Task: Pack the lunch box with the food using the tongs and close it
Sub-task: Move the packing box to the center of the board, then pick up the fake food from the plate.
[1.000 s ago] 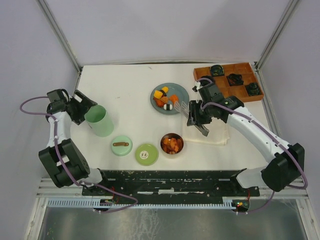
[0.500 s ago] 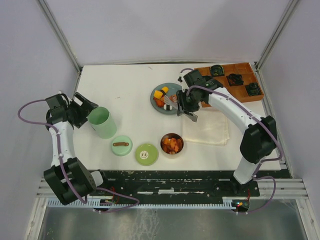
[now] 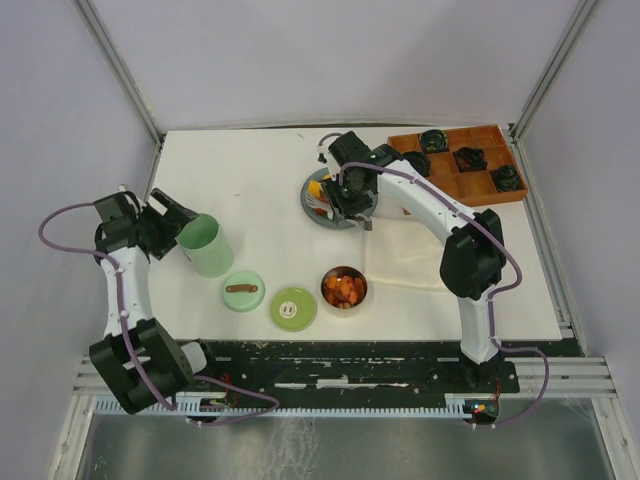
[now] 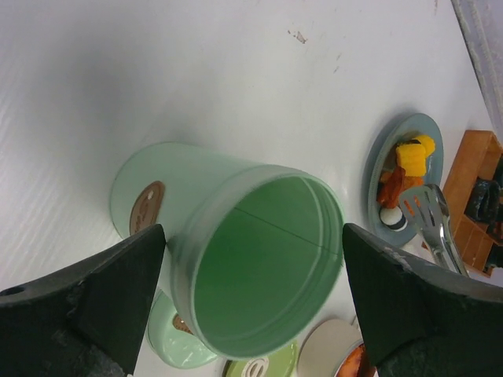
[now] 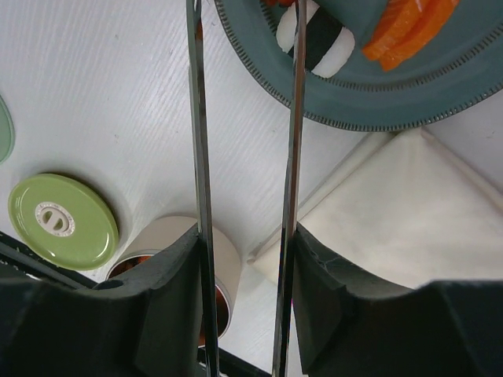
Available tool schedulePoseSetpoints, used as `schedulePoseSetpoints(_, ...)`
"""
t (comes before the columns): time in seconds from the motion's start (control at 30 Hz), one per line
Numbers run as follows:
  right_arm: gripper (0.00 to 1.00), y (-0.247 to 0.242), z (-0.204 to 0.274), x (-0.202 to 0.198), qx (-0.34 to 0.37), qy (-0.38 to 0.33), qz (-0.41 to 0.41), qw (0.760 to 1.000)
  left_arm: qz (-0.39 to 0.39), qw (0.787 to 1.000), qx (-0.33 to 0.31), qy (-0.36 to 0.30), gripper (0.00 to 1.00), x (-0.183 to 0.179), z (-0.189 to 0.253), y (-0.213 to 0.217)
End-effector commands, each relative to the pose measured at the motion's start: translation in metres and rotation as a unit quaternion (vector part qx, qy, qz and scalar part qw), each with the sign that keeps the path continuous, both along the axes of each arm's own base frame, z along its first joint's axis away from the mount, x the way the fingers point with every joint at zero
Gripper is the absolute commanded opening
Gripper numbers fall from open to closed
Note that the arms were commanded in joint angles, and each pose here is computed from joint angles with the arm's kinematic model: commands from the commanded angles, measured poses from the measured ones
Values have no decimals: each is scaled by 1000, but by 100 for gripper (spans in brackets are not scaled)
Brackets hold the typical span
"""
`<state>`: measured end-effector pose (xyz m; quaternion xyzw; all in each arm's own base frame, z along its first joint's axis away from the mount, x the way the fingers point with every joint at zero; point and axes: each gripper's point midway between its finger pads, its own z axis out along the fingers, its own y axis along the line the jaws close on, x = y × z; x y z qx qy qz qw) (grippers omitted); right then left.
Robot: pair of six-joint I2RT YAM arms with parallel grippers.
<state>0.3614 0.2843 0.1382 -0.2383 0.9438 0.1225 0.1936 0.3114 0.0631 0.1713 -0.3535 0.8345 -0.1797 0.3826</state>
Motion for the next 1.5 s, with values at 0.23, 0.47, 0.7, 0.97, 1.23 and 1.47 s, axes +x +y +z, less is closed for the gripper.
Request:
schedulePoseSetpoints(0.23,51,-7,5,14,-62,-24,27,997,-115,990,-78,-16,99,17,-14,-40)
schedulePoseSetpoints(0.47,50,9,3,6,-56,-14,53,997,-77,997,-22,-2,99,15,-5,-29)
schedulePoseSetpoints(0.7,49,10,-5,10,-81,-16,45,996,62,995,73,-11,99,-10,28,13)
schedulePoseSetpoints(0.97,35,11,7,15,-72,-31,24,997,127,983,128,-16,99,-53,38,26)
schedulePoseSetpoints(1.23,45,10,4,14,-84,-21,35,996,137,979,150,-4,99,-74,17,26)
schedulePoseSetpoints(1.47,48,4,-8,8,-105,0,43,994,130,981,141,-4,100,-73,12,23)
